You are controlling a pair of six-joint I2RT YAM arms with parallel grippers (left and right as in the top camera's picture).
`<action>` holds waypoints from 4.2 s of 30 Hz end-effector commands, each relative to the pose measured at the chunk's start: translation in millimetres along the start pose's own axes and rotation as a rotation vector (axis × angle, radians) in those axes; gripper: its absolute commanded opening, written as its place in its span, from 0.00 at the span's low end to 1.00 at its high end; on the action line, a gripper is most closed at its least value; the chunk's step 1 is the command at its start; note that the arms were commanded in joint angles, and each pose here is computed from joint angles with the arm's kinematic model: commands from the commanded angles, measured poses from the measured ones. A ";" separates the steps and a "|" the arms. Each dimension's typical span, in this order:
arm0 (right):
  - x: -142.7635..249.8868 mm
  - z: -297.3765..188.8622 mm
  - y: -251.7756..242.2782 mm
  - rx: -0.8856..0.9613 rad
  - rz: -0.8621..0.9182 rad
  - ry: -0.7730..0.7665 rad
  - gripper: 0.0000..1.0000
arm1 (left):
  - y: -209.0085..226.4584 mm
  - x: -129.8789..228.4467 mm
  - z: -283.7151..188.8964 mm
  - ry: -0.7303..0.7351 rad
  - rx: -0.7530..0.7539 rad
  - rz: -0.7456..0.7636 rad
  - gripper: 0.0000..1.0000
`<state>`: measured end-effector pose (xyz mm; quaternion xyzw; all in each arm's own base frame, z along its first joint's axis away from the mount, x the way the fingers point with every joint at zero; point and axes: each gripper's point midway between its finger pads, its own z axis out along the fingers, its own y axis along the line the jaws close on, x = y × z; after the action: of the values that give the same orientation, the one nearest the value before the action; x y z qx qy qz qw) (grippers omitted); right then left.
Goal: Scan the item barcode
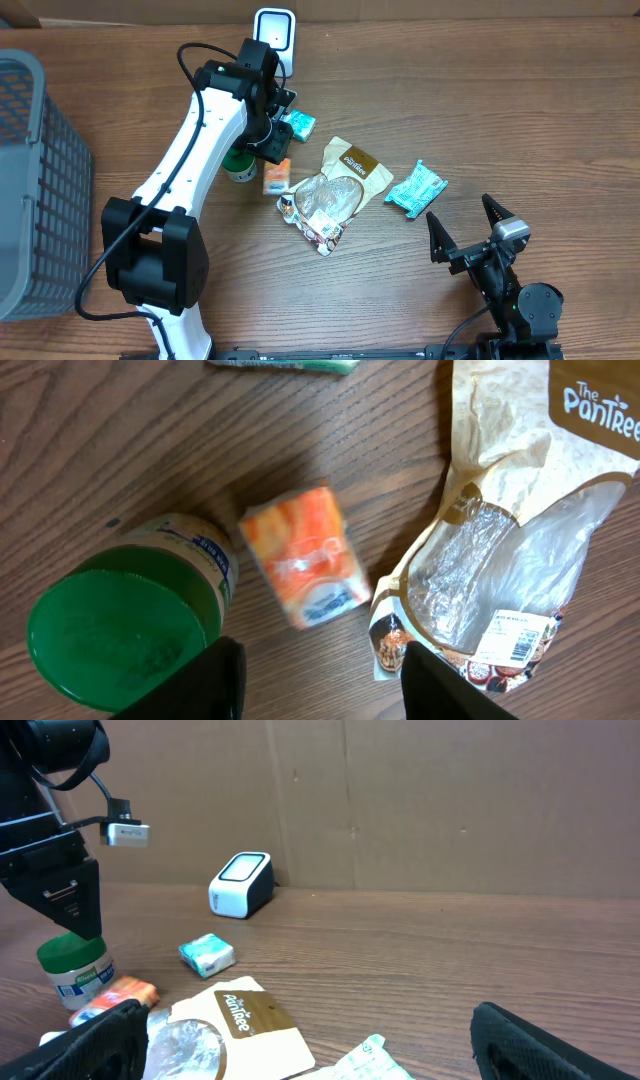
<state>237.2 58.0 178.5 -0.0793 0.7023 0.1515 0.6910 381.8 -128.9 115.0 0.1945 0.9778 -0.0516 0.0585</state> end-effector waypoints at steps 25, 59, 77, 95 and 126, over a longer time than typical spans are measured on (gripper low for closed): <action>2.1 0.1 -0.6 0.001 0.003 -0.003 1.00 | 244.0 55.4 -182.4 -0.470 -0.170 -0.668 1.00; -13.3 -1.8 -21.8 0.128 -0.030 -0.067 1.00 | 245.0 51.1 -174.9 -0.452 -0.175 -0.598 1.00; -76.0 25.5 39.1 -0.170 0.280 0.411 1.00 | 245.0 51.0 -174.9 -0.453 -0.175 -0.598 1.00; 91.0 84.5 16.9 0.169 0.870 1.344 0.60 | 245.0 51.1 -174.9 -0.452 -0.175 -0.598 0.99; 167.7 63.6 -20.9 0.607 0.735 1.230 0.11 | 245.0 51.1 -174.9 -0.452 -0.175 -0.598 1.00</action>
<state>303.6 82.6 12.7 0.3167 0.9380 0.1262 0.0630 409.7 139.0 264.1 -0.1374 0.9519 -0.0262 0.2728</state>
